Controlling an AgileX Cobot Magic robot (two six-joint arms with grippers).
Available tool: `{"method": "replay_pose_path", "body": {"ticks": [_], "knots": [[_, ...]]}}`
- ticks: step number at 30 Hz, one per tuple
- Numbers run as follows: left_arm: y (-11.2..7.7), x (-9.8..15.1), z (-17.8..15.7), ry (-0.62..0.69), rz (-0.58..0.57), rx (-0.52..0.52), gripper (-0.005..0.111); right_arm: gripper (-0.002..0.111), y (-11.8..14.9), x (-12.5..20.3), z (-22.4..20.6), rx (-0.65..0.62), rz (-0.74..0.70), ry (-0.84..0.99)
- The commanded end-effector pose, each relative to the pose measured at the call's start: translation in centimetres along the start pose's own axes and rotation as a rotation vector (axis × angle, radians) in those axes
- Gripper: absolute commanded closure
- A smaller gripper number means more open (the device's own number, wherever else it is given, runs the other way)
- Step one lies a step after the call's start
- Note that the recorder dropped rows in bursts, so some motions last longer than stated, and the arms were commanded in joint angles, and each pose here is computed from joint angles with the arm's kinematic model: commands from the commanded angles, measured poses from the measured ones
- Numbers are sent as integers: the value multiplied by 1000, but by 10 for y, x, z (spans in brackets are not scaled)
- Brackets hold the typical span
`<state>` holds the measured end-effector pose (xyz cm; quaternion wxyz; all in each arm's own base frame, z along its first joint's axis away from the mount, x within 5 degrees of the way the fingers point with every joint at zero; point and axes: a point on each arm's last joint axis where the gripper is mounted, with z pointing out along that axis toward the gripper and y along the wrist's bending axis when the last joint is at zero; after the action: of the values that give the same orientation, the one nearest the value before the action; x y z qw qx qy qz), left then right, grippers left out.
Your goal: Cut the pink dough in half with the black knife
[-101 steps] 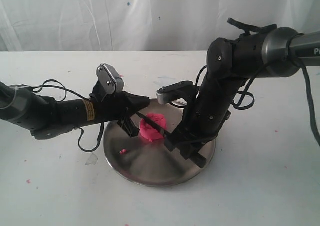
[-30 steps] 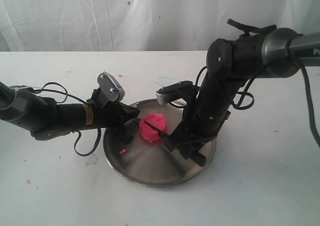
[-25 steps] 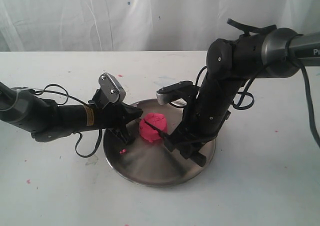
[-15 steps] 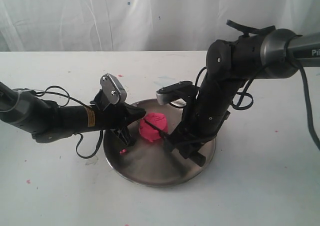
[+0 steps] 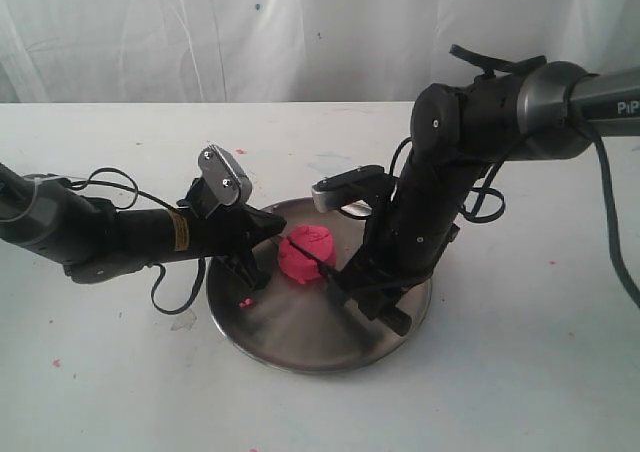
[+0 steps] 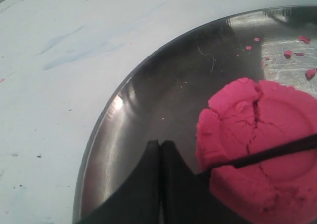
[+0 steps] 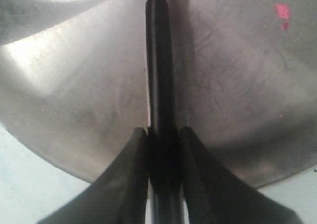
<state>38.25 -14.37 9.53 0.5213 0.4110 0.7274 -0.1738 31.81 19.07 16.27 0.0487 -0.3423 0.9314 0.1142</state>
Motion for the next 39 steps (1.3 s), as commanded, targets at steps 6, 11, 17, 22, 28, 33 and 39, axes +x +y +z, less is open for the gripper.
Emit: {"method": "replay_pose_path", "body": {"ticks": [6,11,17,22,28,33,39], "knots": [[-1,8,-1,68,10,6,107,108,-5,-4,13,15,3,-16],[-1,9,-1,70,10,6,107,108,-6,-3,19,11,7,3],[-1,9,-1,80,10,3,107,108,-6,-3,19,11,7,4],[0,13,-1,119,11,-7,107,108,-6,-3,19,11,7,4],[-1,17,0,137,7,-6,107,108,-6,-3,19,10,7,6],[-1,5,0,1,10,7,107,108,-6,-2,19,6,-4,14],[2,-29,-12,-117,114,14,107,108,-6,-2,19,5,-5,16]]}}
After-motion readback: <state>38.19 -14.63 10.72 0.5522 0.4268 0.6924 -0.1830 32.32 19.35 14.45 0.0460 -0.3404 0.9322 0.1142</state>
